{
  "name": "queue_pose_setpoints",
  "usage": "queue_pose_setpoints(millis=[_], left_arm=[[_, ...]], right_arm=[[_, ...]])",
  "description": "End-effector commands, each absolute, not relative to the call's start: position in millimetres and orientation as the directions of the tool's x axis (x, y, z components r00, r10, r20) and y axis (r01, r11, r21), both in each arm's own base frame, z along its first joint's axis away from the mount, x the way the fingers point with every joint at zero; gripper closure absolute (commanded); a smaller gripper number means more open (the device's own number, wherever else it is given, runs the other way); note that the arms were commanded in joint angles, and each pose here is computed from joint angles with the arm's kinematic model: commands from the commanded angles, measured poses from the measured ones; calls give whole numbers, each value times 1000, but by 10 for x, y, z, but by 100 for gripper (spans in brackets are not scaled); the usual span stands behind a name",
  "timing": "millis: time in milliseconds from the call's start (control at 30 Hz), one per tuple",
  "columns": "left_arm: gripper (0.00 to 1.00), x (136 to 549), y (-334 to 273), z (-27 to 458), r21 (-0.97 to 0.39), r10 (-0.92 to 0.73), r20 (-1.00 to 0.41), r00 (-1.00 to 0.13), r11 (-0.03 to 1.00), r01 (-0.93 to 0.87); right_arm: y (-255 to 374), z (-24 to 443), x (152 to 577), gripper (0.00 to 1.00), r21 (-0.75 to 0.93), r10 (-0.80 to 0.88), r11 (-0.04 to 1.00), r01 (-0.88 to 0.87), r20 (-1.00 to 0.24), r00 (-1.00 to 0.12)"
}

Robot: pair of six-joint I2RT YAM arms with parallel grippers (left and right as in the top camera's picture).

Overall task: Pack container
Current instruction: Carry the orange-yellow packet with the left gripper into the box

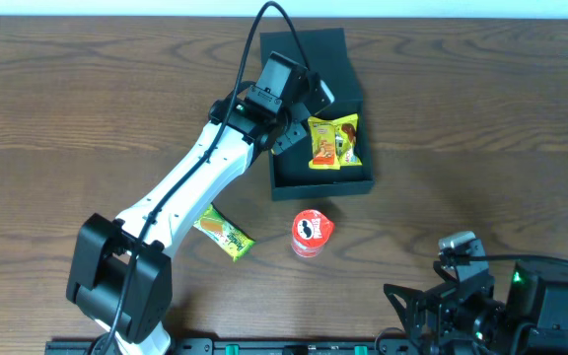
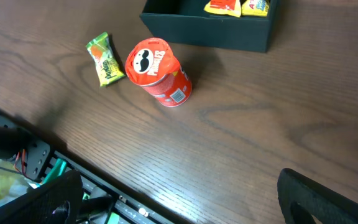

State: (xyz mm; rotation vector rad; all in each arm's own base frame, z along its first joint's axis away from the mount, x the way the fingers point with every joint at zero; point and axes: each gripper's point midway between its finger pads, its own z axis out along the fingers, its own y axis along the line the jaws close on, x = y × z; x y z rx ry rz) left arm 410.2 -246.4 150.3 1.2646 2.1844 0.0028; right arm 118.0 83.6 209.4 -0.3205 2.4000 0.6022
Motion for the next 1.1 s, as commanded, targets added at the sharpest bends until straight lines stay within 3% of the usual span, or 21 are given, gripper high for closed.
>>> queue_pose_setpoints(millis=[0,200,533,700,833,1067], left_arm=[[49,4029,-2532,1459,278,819,-491,-297,470,838],[51,4008,-2551,1137,241,840,-438,-322,454,858],[45,3694,-2643,1007,155,859,-384,-338,421,894],[60,3648,-2683,891,122,866,-372,-335,404,907],[91,3641,-2682,649,109,892,-329,-310,362,926],[94,3593,-2649,281,95,946,-252,-202,232,968]], right_arm=[[849,2077,1170,1,350,-71,863,-365,-630,-773],[848,2083,1178,1,360,-55,864,-352,-627,-777],[844,2145,1261,1,341,-57,865,-368,-663,-747],[844,2146,1262,1,341,-57,865,-368,-663,-747],[845,2146,1261,1,345,-52,865,-364,-661,-749],[844,2145,1261,1,369,-20,866,-336,-647,-762]])
